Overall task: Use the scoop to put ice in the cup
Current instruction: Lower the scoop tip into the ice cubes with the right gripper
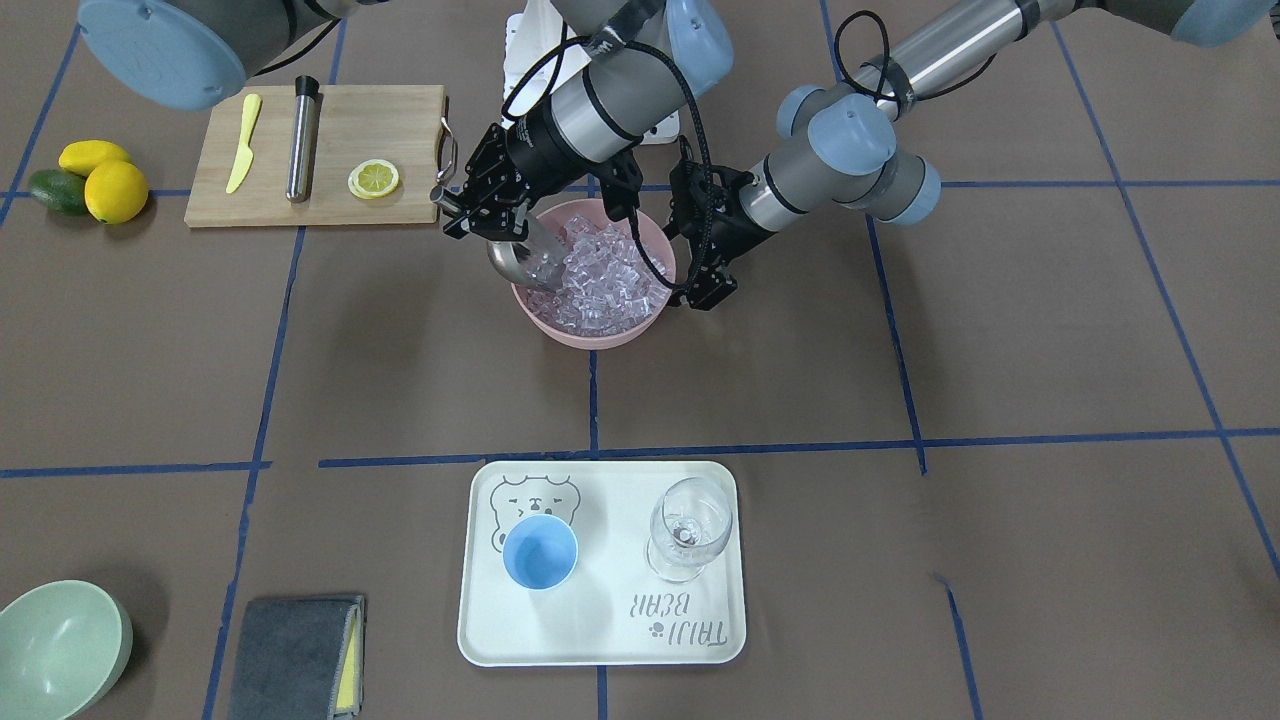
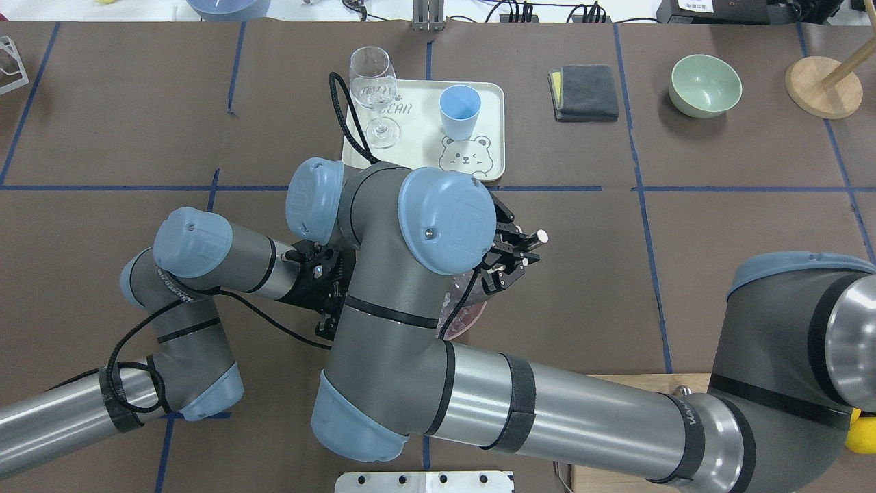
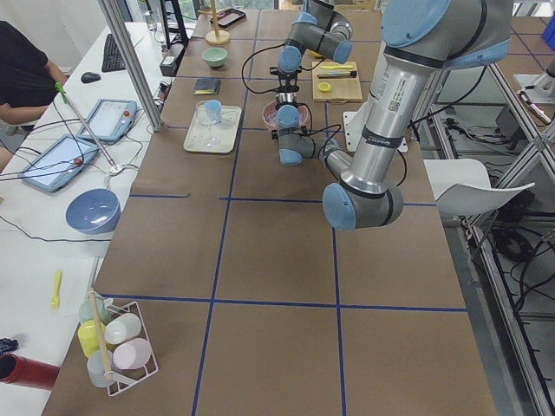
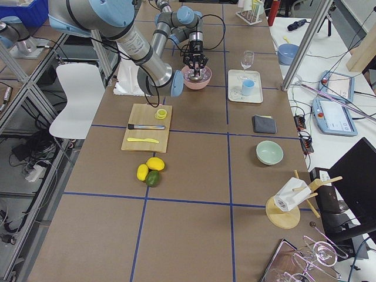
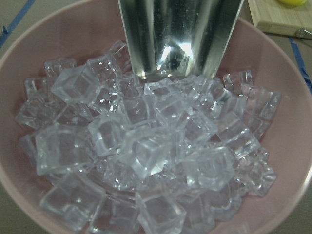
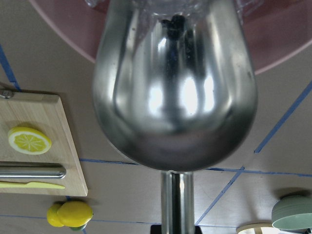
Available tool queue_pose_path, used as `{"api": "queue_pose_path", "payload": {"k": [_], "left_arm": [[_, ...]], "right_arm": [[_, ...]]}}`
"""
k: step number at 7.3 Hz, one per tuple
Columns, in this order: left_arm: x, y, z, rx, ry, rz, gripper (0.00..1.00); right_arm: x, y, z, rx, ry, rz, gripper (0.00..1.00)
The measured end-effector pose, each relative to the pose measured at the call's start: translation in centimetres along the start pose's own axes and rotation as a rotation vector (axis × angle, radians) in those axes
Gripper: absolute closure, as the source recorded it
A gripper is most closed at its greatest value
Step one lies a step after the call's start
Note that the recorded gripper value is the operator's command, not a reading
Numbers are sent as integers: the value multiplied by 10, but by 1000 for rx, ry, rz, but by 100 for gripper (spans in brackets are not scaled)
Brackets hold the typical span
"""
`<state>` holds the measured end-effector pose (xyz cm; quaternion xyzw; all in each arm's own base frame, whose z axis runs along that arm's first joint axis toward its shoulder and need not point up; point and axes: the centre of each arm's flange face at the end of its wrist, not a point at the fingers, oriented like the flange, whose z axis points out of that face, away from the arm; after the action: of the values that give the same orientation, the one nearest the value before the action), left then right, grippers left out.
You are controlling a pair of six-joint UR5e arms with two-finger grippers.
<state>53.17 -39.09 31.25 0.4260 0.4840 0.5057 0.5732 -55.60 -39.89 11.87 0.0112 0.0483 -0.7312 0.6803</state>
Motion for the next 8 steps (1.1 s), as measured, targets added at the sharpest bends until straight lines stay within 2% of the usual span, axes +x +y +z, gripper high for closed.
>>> {"api": "queue_pose_path", "payload": {"k": [3,8], "left_arm": [[0,1,0,-1,0,1,1],[1,-2,-1,3,0,2,1]], "right_arm": [[3,-9,8,64,29,6,100],[8,-22,49,137,64,15,100]]}}
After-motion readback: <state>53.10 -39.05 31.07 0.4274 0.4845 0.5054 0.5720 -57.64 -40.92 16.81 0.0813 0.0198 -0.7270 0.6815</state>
